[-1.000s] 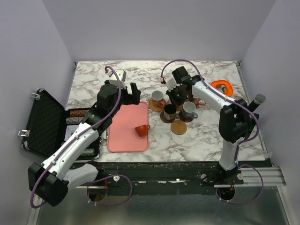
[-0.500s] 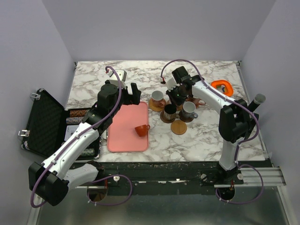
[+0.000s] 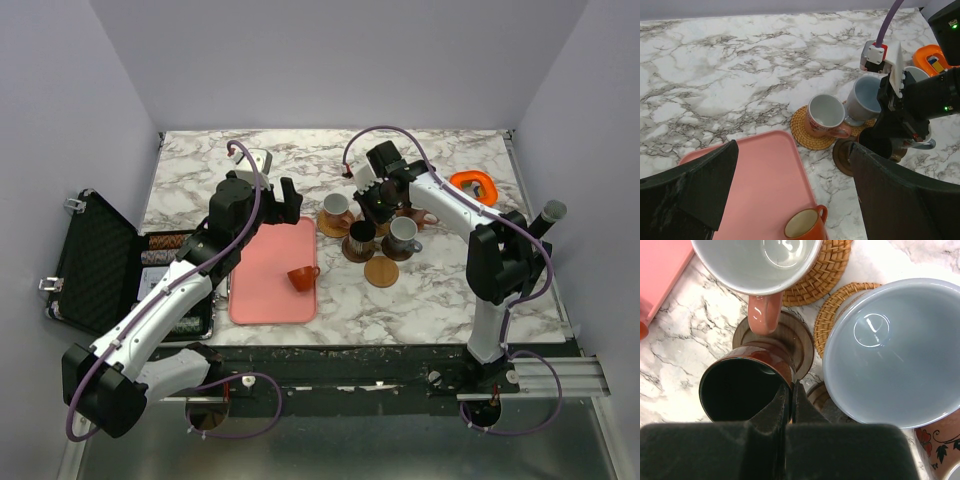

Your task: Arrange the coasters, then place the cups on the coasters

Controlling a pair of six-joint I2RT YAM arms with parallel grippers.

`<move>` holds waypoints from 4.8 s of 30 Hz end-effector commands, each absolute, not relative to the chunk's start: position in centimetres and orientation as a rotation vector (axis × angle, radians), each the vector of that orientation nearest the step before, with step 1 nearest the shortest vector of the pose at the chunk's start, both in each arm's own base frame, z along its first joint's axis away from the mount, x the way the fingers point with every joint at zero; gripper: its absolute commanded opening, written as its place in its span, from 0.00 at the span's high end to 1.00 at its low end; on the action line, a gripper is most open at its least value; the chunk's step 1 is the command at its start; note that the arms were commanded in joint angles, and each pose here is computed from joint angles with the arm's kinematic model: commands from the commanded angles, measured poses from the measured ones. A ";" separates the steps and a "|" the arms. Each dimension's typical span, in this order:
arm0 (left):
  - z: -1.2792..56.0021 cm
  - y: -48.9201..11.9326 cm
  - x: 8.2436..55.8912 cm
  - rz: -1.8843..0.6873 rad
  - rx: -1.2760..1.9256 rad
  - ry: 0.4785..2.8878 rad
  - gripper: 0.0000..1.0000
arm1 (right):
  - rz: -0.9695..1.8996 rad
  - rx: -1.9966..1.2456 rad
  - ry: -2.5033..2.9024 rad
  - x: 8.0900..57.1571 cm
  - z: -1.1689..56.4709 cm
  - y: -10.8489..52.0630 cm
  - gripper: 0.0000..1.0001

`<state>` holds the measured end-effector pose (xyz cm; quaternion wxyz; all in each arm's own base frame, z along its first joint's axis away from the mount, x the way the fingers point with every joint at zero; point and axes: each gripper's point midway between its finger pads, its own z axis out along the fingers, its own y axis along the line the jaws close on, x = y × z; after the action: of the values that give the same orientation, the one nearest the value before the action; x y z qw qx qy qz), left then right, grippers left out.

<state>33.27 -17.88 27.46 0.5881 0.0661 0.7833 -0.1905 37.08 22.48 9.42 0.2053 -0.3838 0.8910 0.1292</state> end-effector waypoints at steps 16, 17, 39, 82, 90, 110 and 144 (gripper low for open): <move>28.5 -18.2 33.4 -0.463 0.172 1.811 0.01 | 0.331 -1.043 2.442 38.6 10.2 22.4 0.81; 28.5 -18.3 33.4 -0.464 0.173 1.811 0.01 | 0.330 -1.044 2.440 38.6 10.3 22.4 0.80; 25.2 -19.3 31.5 -0.547 0.207 1.945 0.01 | 0.389 -0.969 2.318 38.0 15.0 22.9 0.41; 7.1 -23.9 24.7 -0.666 0.464 2.400 0.75 | 0.548 -0.907 2.134 33.2 20.6 22.9 0.40; 10.5 -24.1 24.7 -0.691 0.485 2.329 1.00 | 0.568 -0.796 2.141 32.7 22.2 22.5 0.40; 22.2 -28.0 16.6 -1.110 1.228 1.708 1.00 | 1.122 -1.193 1.824 20.9 22.8 28.7 0.40; 23.1 -27.4 18.0 -1.056 1.078 1.756 0.25 | 1.027 -1.268 1.774 20.2 20.0 30.6 0.99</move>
<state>16.05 -27.56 21.17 0.3515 0.4595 0.6854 -0.4423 18.80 30.84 18.53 0.2759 -0.5047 0.6957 0.4303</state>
